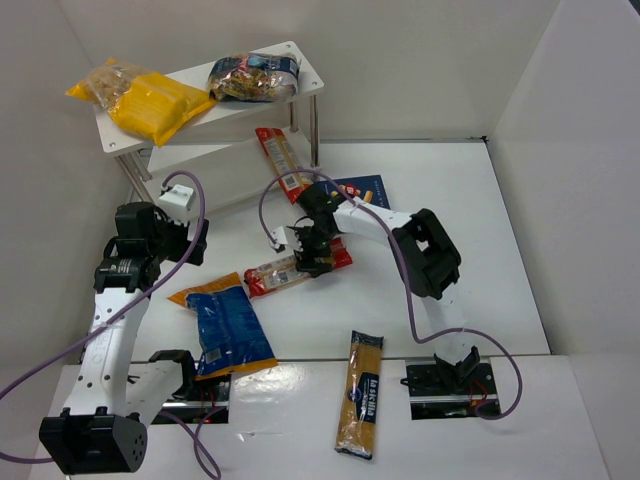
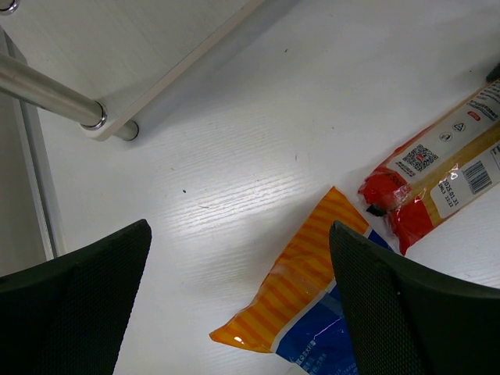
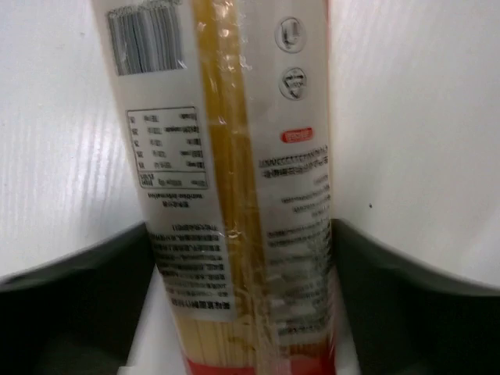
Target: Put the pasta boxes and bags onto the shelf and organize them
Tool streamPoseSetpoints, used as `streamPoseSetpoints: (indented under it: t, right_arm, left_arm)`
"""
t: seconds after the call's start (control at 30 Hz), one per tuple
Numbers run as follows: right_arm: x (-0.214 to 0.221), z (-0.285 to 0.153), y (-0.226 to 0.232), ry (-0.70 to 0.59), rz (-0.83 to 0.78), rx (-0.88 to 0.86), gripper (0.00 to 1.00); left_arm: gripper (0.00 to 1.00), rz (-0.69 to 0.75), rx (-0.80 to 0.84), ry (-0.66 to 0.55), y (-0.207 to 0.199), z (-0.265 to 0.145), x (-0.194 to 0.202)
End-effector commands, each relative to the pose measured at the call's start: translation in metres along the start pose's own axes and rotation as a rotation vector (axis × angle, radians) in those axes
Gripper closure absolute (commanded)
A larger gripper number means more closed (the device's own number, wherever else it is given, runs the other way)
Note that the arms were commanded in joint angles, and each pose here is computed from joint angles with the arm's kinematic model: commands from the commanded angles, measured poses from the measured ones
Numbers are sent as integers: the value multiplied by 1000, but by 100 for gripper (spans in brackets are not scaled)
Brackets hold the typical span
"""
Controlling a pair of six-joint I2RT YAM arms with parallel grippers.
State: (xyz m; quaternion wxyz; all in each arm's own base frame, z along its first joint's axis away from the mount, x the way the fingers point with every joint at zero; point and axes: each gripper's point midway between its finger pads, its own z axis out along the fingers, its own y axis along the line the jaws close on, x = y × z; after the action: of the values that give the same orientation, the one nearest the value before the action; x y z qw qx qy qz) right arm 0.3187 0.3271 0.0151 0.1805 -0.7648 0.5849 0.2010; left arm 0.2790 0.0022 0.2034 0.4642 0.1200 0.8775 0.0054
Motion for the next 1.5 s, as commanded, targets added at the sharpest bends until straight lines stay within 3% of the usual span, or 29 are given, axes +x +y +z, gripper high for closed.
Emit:
streamPoseSetpoints:
  t: [0.0, 0.03, 0.1, 0.33, 0.63, 0.83, 1.0, 1.17, 1.27, 1.47]
  right_arm:
    - [7, 20, 18, 66, 17, -64, 64]
    - [4, 25, 19, 67, 26, -69, 100]
    - [5, 23, 20, 73, 43, -63, 100]
    - [-53, -35, 14, -130, 117, 57, 100]
    - [-108, -106, 32, -362, 170, -7, 100]
    - [-115, -118, 38, -407, 192, -24, 100]
    - [-123, -139, 31, -440, 192, 15, 100]
    - [-125, -144, 37, -442, 198, -1, 100]
    - [-125, -149, 39, -439, 193, 15, 100]
    - [-136, -153, 49, -444, 176, 3, 100]
  left_arm:
    - [0, 12, 9, -28, -1, 0, -5]
    - [0, 12, 9, -28, -1, 0, -5]
    - [0, 14, 7, -37, 0, -2, -7]
    - [0, 17, 11, -57, -2, -7, -10]
    - [0, 35, 27, -102, -6, -16, -17]
    - [0, 48, 46, -117, -10, -20, -19]
    - [0, 174, 181, -134, -33, -26, -19]
    - [6, 345, 466, -176, -82, -36, -26]
    - [6, 457, 572, -217, -100, -49, -31]
    - [1, 552, 773, -183, -133, -54, -23]
